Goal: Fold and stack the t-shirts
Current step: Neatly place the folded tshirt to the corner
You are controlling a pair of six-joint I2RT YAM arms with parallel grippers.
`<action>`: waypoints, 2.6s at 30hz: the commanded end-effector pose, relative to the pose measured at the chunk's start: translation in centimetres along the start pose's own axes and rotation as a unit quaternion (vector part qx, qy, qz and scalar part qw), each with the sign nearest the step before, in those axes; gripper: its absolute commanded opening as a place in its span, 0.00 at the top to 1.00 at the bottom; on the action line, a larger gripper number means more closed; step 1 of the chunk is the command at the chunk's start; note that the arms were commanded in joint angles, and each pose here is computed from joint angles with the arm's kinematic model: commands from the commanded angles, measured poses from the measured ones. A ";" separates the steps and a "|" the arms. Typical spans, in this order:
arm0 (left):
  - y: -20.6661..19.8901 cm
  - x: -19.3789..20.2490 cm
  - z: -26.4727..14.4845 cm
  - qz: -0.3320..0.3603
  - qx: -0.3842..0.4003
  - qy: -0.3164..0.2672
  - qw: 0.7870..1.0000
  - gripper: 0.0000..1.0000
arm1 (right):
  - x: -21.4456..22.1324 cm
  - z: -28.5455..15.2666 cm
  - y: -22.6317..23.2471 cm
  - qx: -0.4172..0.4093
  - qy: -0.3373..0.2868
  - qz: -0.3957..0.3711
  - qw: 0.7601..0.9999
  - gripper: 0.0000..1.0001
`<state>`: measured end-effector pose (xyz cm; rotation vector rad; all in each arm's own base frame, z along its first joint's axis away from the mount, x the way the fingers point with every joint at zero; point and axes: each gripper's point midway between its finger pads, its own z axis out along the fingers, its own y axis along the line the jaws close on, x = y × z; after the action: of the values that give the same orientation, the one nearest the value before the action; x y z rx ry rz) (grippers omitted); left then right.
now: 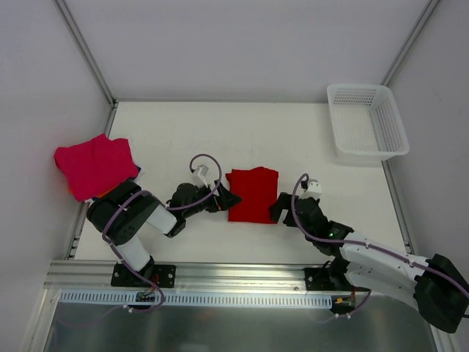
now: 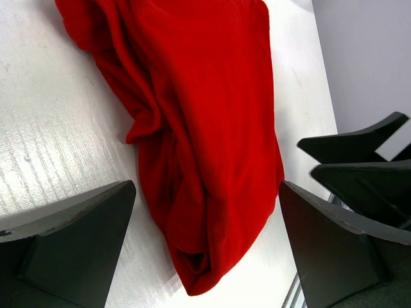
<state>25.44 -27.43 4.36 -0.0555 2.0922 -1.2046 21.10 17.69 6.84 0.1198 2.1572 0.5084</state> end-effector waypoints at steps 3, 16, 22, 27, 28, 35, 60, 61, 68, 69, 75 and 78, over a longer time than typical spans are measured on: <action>4.6 4.2 -1.7 -0.028 -0.080 0.067 0.994 0.01 | 0.1 1.6 0.5 -0.014 -0.012 0.044 0.999 0.01; 5.2 4.5 -2.4 -0.032 -0.086 0.064 0.994 0.01 | -0.7 3.5 0.9 -0.037 -0.041 0.090 0.994 0.01; 5.5 4.5 -2.5 -0.031 -0.089 0.062 0.994 0.01 | -1.4 4.2 1.0 -0.041 -0.048 0.101 0.993 0.00; 5.8 4.9 -2.6 -0.035 -0.092 0.067 0.993 0.01 | -1.2 5.2 1.5 -0.048 -0.046 0.110 0.992 0.00; 5.9 4.9 -2.7 -0.035 -0.093 0.066 0.993 0.01 | -1.2 5.4 1.7 -0.050 -0.044 0.115 0.991 0.01; 6.3 5.4 -3.0 -0.038 -0.097 0.068 0.992 0.01 | -0.2 7.9 3.0 -0.069 -0.027 0.133 0.988 0.01; 6.1 5.2 -2.6 -0.050 -0.085 0.068 0.993 0.01 | 1.5 8.9 4.2 -0.079 0.015 0.094 0.992 0.53; 6.1 5.2 -2.7 -0.049 -0.084 0.068 0.993 0.01 | 1.6 9.0 4.2 -0.079 0.016 0.094 0.992 0.60; 6.3 5.7 -3.2 -0.051 -0.085 0.073 0.992 0.01 | 2.1 9.4 4.0 -0.073 0.018 0.096 0.993 0.99; 6.2 5.7 -3.2 -0.051 -0.084 0.074 0.992 0.01 | 2.2 9.3 3.8 -0.069 0.017 0.097 0.993 0.99; 6.9 6.7 -3.6 -0.049 -0.101 0.101 0.989 0.01 | 2.3 9.3 3.4 -0.058 0.017 0.091 0.994 1.00; 7.8 7.1 -3.8 -0.046 -0.122 0.110 0.985 0.01 | 2.4 9.4 3.3 -0.054 0.017 0.091 0.994 1.00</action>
<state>24.72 -26.51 4.08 -0.0592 2.0532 -1.2574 26.90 24.30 1.95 0.2521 2.1395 0.7639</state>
